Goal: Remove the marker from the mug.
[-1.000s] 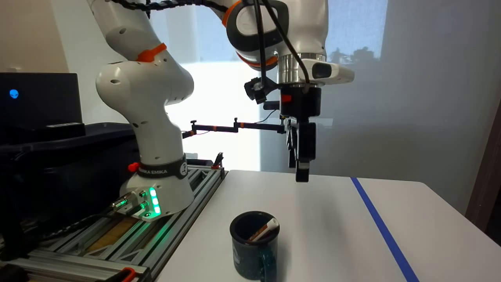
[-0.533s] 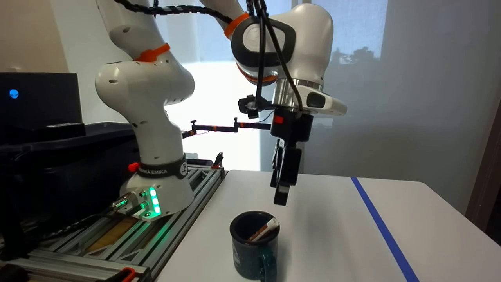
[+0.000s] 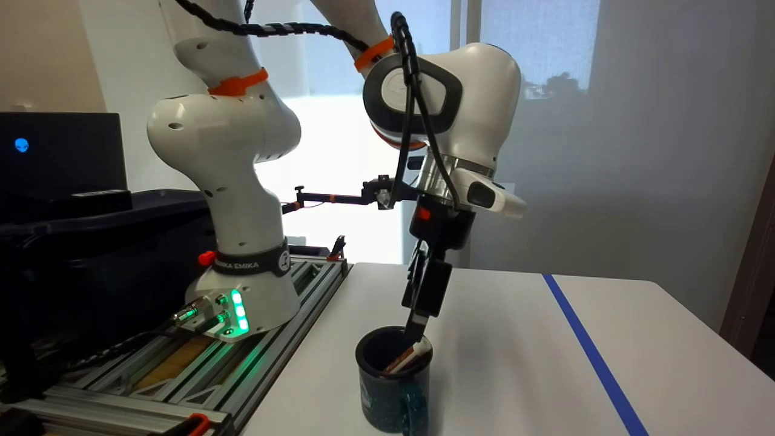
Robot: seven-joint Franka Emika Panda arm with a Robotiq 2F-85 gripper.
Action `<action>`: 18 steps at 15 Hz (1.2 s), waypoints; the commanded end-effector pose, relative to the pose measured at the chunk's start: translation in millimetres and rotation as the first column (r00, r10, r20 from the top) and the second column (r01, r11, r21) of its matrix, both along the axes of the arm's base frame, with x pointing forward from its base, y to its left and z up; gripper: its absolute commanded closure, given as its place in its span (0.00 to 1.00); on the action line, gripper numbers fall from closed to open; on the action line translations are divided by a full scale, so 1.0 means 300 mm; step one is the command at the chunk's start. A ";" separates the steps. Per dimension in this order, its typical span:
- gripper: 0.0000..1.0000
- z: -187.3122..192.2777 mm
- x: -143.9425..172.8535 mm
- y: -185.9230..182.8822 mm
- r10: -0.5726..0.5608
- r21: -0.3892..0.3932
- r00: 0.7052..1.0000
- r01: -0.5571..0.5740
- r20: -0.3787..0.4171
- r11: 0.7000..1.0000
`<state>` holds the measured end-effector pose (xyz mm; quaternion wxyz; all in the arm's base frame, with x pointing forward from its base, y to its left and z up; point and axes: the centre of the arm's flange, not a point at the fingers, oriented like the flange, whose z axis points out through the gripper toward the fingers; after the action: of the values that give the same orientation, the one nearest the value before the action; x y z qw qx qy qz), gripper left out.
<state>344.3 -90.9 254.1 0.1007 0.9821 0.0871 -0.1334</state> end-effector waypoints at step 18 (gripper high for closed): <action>0.30 -0.074 0.080 -0.006 -0.042 0.071 0.996 0.036 0.076 0.997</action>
<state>362.9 -93.4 232.0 0.0742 0.9899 0.0715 -0.0975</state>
